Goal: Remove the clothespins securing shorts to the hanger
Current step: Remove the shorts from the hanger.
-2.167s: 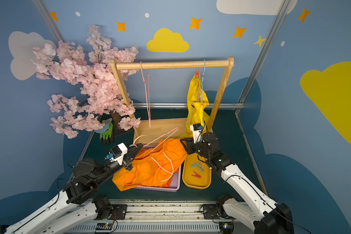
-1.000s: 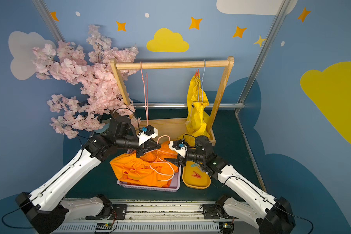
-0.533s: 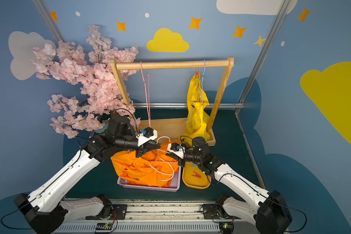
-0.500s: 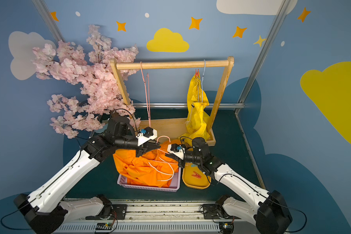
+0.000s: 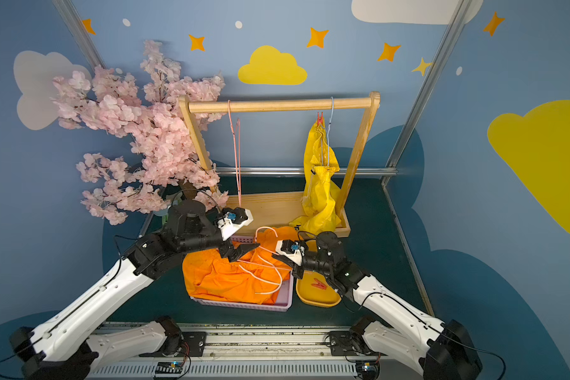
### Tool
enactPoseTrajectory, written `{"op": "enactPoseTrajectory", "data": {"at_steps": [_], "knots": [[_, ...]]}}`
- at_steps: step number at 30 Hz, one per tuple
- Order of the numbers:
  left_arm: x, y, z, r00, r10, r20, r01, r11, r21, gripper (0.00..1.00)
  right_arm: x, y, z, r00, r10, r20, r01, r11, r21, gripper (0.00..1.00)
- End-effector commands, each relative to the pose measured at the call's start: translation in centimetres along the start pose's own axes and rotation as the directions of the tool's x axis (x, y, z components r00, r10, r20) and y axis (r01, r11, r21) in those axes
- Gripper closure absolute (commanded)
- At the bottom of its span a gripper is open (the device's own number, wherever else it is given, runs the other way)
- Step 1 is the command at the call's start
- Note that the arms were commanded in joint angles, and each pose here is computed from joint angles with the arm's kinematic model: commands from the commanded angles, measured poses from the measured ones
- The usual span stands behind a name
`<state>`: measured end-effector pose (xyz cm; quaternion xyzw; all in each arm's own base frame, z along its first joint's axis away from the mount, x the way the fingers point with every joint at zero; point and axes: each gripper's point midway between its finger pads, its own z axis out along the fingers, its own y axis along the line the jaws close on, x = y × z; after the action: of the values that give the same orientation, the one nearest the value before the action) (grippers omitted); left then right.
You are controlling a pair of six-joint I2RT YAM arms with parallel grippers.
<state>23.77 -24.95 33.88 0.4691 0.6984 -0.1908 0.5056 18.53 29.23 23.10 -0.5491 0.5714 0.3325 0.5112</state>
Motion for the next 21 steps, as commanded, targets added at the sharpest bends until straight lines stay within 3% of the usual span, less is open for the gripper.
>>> {"op": "enactPoseTrajectory", "data": {"at_steps": [1,3,6,10,13,16,21], "knots": [[0.7,3.5,-3.9,0.981,-0.194,-0.012,0.184,0.948,-0.258,0.10,-0.6,-0.3,-0.1,1.000,-0.001,0.019,0.000,1.000,0.026,1.00],[1.4,3.7,-5.8,0.959,-0.283,-0.011,0.266,0.913,-0.310,0.12,-0.6,-0.4,-0.1,1.000,-0.003,0.019,0.002,0.999,0.033,1.00],[3.6,3.6,-8.2,0.883,-0.465,-0.060,0.411,0.829,-0.381,0.17,-0.8,-0.5,-0.2,1.000,-0.004,0.021,0.004,0.999,0.037,1.00],[7.9,1.4,-9.2,0.688,-0.686,-0.238,0.543,0.704,-0.458,0.20,-1.1,-0.7,-0.4,1.000,-0.004,0.022,0.003,0.998,0.055,1.00],[10.5,0.5,-9.6,0.574,-0.771,-0.275,0.566,0.617,-0.547,0.18,-1.2,-0.7,-0.6,1.000,-0.005,0.021,0.004,0.998,0.064,1.00],[11.3,0.4,-9.9,0.546,-0.814,-0.200,0.607,0.548,-0.576,0.16,-1.3,-0.5,-0.8,1.000,-0.006,0.021,0.005,0.998,0.064,1.00],[11.7,0.7,-9.9,0.525,-0.835,-0.164,0.615,0.506,-0.605,0.15,-1.2,-0.2,-0.8,1.000,-0.002,0.016,0.002,0.999,0.054,1.00]]}}
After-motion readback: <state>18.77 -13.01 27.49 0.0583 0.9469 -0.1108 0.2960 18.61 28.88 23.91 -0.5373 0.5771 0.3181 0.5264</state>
